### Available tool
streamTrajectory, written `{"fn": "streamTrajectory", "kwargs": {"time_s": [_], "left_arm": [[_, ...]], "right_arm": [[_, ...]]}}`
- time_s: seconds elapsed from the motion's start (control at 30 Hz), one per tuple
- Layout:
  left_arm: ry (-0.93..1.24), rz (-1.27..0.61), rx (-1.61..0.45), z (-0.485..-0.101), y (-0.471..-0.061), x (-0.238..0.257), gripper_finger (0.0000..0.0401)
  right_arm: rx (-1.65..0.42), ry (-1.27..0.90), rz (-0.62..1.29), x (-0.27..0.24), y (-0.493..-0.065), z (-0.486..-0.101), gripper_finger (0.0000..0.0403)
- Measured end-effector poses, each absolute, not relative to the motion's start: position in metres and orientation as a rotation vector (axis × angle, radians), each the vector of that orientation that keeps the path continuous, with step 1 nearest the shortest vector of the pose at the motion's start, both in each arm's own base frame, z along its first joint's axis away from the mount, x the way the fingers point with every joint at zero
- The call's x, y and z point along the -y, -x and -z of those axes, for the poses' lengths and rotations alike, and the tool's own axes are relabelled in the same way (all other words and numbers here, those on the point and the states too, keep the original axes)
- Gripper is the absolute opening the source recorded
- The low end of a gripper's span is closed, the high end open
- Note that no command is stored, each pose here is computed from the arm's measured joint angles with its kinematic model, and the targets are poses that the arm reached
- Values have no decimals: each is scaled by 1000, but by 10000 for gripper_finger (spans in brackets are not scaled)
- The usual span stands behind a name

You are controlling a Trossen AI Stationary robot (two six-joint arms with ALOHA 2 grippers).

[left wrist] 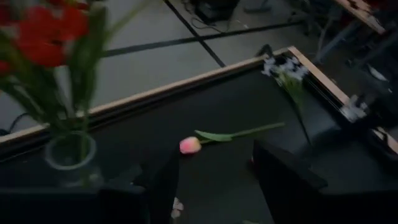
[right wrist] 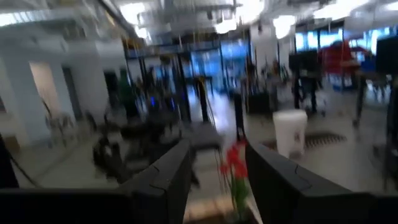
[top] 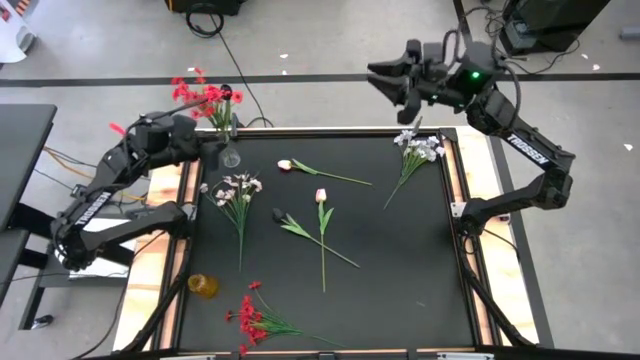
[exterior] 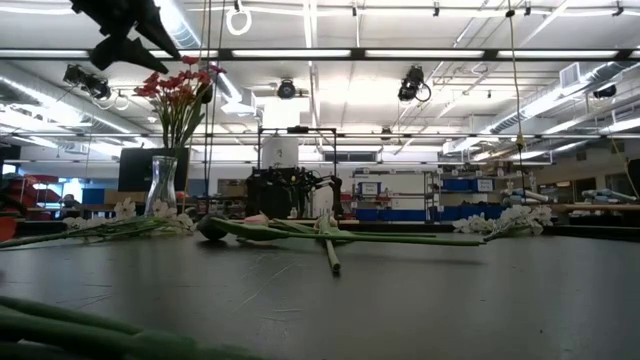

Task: Sort flowers into vase by color
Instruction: Put the black flower into the transparent vase

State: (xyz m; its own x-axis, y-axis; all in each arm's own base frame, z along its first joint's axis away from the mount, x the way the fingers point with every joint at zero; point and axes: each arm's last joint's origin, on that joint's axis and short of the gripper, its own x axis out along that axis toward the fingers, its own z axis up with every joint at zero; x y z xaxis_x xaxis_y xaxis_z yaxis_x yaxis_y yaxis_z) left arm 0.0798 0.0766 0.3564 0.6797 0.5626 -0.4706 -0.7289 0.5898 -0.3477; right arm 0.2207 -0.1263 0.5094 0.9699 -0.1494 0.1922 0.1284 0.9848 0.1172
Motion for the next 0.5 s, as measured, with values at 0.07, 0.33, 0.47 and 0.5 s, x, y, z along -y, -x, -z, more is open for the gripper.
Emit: {"fn": "streamTrajectory", "kwargs": {"time_s": [0.07,0.33,0.47,0.5], "left_arm": [[531,-734,-346,-355,-83,-74,208],[625,-639,-395,-338,-98,-63,208],[676,-622,-409,-321,-110,-55,207],[684,-617,-408,-317,-114,-53,207]], "right_arm": [[253,-91,134,126,-220,-515,161],[180,-256,125,129,-228,-504,161],[-84,-393,151,135,-256,-464,161],[-135,-415,148,135,-263,-455,161]]}}
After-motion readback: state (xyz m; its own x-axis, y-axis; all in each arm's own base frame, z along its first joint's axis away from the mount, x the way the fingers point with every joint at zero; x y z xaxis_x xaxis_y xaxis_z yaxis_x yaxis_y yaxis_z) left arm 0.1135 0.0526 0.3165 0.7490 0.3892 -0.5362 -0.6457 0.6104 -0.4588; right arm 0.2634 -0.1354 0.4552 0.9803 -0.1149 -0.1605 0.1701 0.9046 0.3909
